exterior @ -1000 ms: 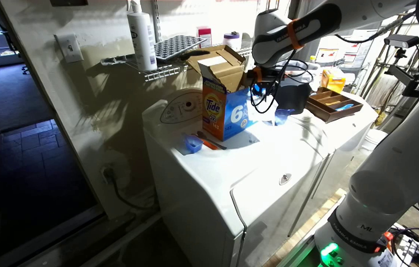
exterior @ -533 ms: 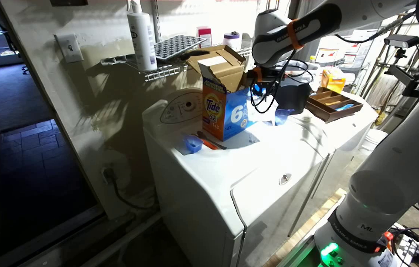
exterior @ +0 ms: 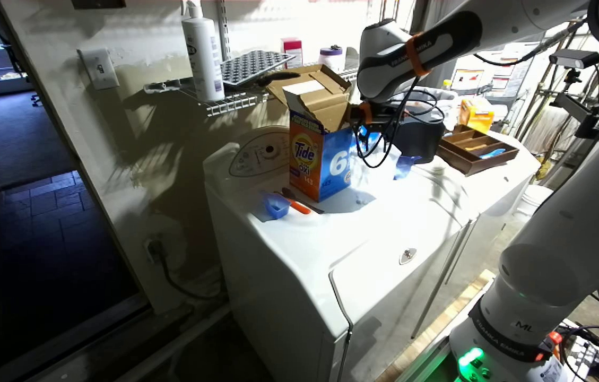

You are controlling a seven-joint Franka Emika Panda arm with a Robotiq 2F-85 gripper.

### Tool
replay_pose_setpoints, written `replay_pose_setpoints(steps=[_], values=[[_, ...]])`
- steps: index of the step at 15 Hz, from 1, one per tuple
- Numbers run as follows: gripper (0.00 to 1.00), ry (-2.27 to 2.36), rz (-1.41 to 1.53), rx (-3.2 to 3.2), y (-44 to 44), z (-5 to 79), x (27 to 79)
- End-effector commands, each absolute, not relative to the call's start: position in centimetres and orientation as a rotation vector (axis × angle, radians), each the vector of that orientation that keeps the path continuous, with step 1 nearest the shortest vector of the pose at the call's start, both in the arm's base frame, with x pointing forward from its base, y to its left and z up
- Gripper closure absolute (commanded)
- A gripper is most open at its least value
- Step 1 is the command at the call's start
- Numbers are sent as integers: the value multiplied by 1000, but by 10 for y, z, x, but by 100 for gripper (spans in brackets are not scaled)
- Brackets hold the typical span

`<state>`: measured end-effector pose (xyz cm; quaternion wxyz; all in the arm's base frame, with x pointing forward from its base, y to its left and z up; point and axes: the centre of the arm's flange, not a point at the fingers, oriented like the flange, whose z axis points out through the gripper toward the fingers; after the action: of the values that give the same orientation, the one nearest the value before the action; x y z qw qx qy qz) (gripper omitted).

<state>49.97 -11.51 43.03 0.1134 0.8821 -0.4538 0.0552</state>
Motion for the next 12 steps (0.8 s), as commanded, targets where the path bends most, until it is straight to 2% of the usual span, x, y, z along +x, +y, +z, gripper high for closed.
replay_pose_setpoints(steps=[1, 3, 4, 12], values=[[13, -1313, 124, 2602, -107, 416, 497], [1, -1307, 98, 2609, -105, 407, 496], [0, -1314, 75, 2617, -104, 403, 495], [0, -1307, 59, 2623, -101, 356, 489]])
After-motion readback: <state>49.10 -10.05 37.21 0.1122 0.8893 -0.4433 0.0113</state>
